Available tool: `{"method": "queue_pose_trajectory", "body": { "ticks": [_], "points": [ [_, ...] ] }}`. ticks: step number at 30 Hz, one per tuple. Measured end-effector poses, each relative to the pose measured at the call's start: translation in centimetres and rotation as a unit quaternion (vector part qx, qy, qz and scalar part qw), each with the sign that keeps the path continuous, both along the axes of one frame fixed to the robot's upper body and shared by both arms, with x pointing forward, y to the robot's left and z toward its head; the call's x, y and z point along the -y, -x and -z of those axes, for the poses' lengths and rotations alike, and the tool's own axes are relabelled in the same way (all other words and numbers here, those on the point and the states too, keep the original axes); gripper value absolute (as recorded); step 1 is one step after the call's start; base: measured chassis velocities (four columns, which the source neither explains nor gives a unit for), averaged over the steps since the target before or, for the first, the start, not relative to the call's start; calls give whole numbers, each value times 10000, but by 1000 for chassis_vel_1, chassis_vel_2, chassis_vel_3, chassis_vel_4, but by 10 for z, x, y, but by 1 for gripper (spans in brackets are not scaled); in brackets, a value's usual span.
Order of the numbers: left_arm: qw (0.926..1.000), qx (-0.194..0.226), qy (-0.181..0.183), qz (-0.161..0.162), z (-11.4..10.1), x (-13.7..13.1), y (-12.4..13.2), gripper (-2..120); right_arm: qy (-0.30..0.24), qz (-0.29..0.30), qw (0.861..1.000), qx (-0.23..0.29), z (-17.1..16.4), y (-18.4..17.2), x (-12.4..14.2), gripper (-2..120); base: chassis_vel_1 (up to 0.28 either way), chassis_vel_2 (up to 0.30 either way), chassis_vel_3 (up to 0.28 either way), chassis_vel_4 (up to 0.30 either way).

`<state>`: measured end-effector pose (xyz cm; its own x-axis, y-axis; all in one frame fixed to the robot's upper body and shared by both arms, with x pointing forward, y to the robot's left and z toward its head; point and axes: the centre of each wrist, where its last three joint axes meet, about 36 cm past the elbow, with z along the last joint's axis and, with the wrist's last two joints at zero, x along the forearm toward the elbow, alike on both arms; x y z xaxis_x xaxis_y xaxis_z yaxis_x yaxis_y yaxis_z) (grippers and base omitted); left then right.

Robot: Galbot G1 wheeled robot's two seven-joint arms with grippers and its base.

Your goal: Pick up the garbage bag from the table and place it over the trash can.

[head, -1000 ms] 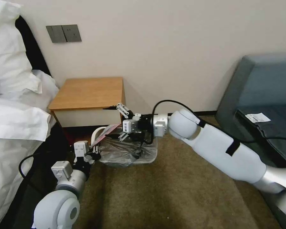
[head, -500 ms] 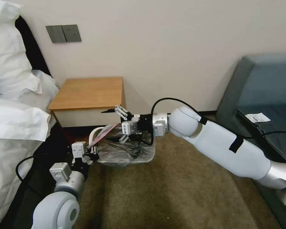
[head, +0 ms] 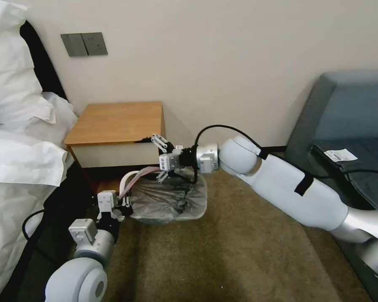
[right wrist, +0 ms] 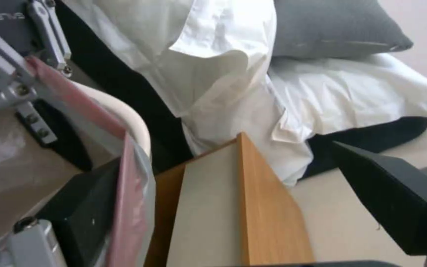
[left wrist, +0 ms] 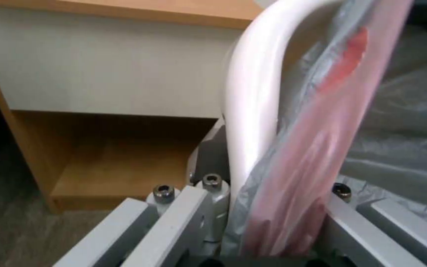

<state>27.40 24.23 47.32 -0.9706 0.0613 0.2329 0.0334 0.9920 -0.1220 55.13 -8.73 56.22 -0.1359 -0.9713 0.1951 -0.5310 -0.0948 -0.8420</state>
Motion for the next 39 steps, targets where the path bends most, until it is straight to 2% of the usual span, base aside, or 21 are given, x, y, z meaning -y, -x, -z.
{"method": "queue_pose_trajectory", "body": {
  "ticks": [19, 39],
  "points": [
    [9994, 64, -343, -28, 2, 3, 9, 5, -13, -87, 9997, 219, -9, -25, -39, 100, 0, 0, 0, 0],
    [9999, -69, -15, -119, -1, -3, 0, 3, -119, -232, 9996, -69, 5, -3, -31, 100, 0, 0, 0, 0]
  ]
}}
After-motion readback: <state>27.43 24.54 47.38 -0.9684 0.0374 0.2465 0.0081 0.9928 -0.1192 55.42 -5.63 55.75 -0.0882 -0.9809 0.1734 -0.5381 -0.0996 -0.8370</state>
